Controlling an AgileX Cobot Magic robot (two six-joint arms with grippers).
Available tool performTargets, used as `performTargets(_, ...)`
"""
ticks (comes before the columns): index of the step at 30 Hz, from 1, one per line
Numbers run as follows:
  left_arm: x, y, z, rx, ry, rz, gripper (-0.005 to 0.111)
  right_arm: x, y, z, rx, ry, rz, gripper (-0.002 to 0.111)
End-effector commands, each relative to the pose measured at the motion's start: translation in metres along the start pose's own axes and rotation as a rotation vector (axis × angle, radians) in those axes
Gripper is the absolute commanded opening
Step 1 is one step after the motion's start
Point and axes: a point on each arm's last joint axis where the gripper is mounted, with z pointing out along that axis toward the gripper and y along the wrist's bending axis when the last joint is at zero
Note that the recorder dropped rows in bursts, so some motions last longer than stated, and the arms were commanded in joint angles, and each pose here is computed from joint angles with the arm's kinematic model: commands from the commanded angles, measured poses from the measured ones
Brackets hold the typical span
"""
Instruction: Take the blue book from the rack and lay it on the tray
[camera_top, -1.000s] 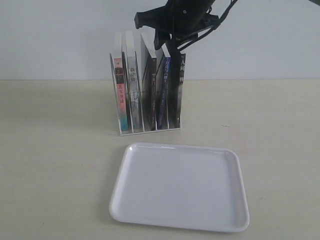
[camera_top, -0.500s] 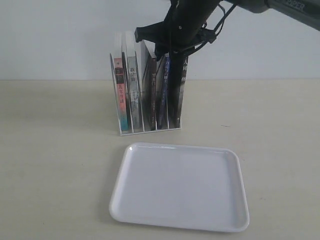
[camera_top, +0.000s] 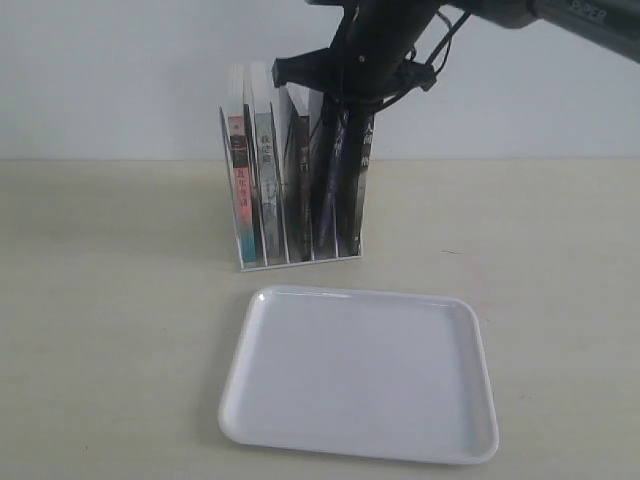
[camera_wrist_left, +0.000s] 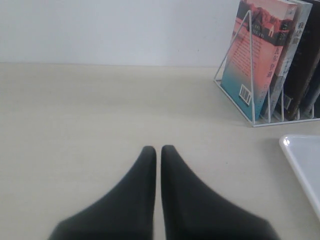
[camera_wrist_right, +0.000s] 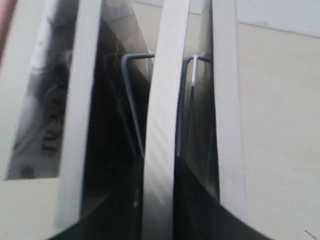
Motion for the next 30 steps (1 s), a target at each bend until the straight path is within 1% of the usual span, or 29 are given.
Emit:
performTargets(1, -0.001, 0.000, 0.000, 0.000, -0.009, -0.004, 0.004, -0.025, 0.008, -0.095, -0.026, -0.206, -0.041, 0.000)
performTargets(3, -0.001, 0.000, 0.000, 0.000, -0.009, -0.004, 0.004, -0.027, 0.009, -0.117, -0.020, -0.251, -0.052, 0.000)
performTargets(6, -0.001, 0.000, 0.000, 0.000, -0.009, -0.004, 0.004, -0.028, 0.007, -0.134, 0.005, -0.280, -0.069, 0.000)
performTargets(10, -0.001, 0.000, 0.000, 0.000, -0.009, -0.004, 0.004, -0.027, 0.006, -0.134, 0.023, -0.264, -0.076, 0.000)
performTargets(21, -0.001, 0.000, 0.000, 0.000, -0.009, -0.004, 0.004, -0.027, 0.006, -0.134, 0.023, -0.265, -0.076, 0.000)
performTargets(30, -0.001, 0.000, 0.000, 0.000, -0.009, -0.004, 0.004, -0.027, 0.007, -0.162, 0.018, -0.300, -0.084, 0.000)
